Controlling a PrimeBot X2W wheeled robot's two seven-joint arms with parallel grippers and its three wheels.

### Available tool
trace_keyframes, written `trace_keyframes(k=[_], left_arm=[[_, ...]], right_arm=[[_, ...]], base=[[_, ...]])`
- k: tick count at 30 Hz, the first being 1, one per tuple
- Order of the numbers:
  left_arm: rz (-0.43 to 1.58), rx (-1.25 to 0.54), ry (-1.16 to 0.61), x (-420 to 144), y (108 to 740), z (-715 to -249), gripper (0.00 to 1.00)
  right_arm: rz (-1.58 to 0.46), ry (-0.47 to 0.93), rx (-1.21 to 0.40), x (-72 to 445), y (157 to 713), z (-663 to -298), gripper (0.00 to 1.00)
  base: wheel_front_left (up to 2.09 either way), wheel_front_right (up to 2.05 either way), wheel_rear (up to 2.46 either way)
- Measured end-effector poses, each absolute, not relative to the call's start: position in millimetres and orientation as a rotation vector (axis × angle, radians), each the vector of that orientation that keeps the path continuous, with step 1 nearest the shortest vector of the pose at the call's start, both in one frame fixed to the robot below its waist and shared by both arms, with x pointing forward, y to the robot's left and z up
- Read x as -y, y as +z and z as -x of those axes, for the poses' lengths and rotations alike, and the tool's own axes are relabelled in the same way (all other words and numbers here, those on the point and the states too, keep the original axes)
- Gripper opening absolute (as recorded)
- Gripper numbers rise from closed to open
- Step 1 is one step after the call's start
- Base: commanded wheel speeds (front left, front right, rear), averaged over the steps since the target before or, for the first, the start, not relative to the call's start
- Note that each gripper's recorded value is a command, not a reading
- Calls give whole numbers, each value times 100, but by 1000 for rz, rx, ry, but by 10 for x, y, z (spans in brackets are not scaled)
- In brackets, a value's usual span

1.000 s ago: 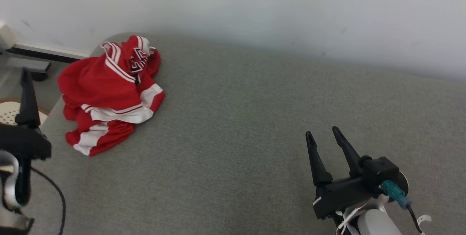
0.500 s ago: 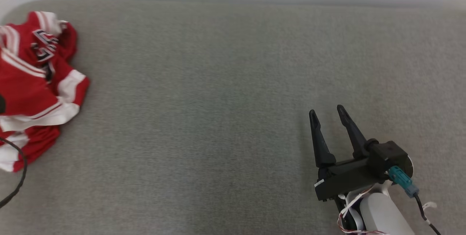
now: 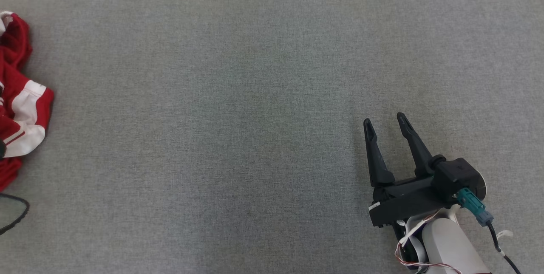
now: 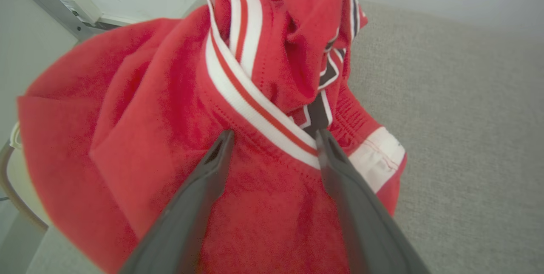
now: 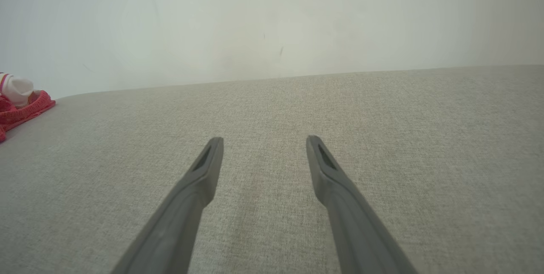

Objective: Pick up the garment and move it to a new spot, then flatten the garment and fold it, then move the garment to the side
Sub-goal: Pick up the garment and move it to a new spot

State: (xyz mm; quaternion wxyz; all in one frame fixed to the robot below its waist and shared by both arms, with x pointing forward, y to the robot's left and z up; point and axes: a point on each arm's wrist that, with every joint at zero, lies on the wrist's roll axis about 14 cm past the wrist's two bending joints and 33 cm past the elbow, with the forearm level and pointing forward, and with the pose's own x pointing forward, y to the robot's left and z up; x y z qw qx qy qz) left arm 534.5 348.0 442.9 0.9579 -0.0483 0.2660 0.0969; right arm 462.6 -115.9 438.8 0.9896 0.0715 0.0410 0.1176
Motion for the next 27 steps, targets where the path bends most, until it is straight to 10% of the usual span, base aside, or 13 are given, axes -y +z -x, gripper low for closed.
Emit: trace_keyframes(k=[10, 11, 12, 13, 27], left_arm=[[130, -775, 195, -3381, 3907, -5139, 100], [126, -770, 196, -3385, 3911, -5140, 89], [127, -755, 198, -3390, 3927, -5149, 25], [125, -747, 200, -3397, 3936, -5147, 0], [21, -269, 185, -3557, 5178, -5478, 0]], right_arm=[[-135, 223, -90, 1216, 4358, -4627, 100], [-135, 222, -91, 1221, 4357, -4622, 100], [-135, 221, -91, 1224, 4360, -4619, 100], [-136, 221, -90, 1226, 4367, -4616, 100], [-145, 244, -60, 1127, 4526, -4558, 100]], base=[[0, 0, 0], [0, 0, 0], [0, 0, 0], [0, 0, 0], [0, 0, 0]])
